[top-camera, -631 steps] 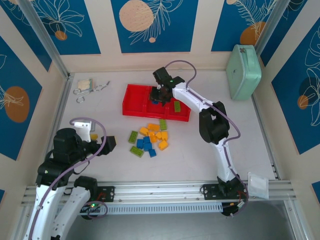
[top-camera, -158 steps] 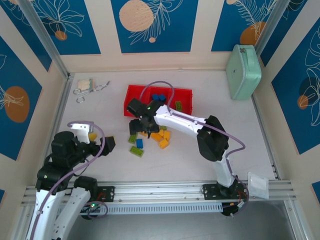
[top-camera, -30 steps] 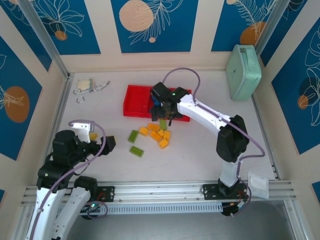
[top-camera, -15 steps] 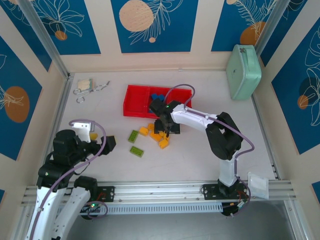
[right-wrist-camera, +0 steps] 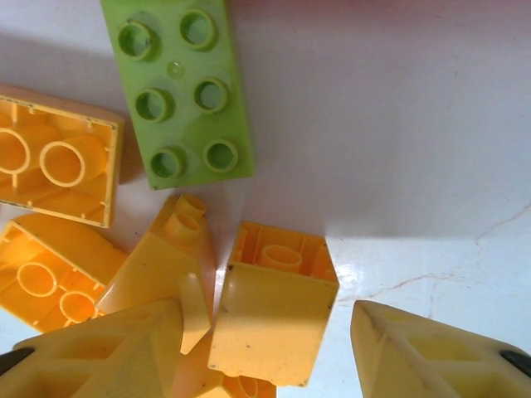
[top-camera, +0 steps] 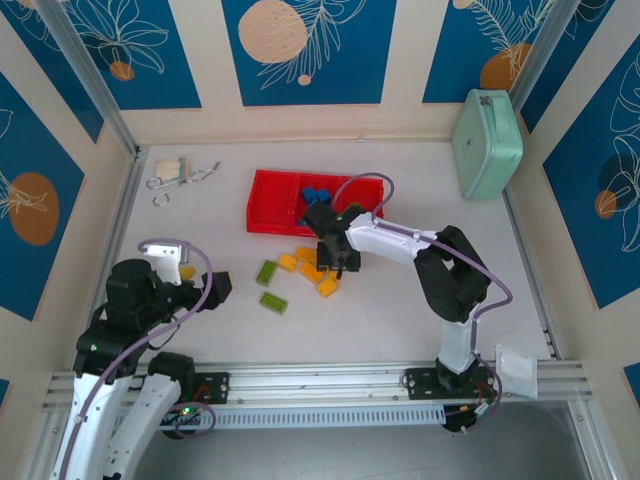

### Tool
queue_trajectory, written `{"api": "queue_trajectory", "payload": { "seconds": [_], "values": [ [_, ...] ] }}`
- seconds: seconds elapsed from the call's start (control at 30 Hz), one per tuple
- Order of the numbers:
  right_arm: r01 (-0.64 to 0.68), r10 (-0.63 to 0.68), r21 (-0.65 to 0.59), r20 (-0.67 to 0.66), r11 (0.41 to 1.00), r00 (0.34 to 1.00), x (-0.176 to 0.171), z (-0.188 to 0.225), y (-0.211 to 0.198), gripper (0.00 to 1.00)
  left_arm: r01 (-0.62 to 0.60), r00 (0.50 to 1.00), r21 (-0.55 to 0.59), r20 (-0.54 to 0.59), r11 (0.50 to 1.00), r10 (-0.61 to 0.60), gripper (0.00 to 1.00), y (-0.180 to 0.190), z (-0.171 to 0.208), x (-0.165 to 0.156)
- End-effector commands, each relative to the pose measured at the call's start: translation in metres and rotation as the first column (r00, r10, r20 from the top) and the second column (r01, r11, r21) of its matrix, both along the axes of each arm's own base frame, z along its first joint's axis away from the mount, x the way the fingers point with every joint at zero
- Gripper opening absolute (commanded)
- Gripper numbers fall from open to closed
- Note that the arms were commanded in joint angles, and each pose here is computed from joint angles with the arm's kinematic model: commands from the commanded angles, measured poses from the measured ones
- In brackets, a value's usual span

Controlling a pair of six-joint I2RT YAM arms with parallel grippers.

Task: Sort the legos into containers by color
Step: Move the lego to the center of the table.

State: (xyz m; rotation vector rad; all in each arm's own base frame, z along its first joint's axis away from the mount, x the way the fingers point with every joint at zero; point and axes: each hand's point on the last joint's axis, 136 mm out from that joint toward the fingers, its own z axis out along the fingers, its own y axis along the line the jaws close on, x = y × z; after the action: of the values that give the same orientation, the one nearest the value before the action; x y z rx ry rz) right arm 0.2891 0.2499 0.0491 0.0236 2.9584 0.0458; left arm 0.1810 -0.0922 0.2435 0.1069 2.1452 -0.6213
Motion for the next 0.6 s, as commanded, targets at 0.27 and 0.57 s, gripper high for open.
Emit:
{"api": "queue_trajectory", "payload": {
  "seconds": [0.27, 0.57],
  "values": [
    [0.017, -0.018, -0.086, -0.014, 0.996, 1.0, -0.02, 0.014, -0.046, 0.57, 0.017, 1.0, -0.008, 0.009, 1.0, -0.017, 0.99, -0.003, 0.001, 0.001],
    [0.024, -0.024, -0.054, -0.011, 0.998, 1.0, -0.022, 0.018, -0.044, 0.57, 0.015, 1.0, -0.008, 0.011, 1.0, -0.015, 0.99, -0.003, 0.002, 0.001]
  ]
}}
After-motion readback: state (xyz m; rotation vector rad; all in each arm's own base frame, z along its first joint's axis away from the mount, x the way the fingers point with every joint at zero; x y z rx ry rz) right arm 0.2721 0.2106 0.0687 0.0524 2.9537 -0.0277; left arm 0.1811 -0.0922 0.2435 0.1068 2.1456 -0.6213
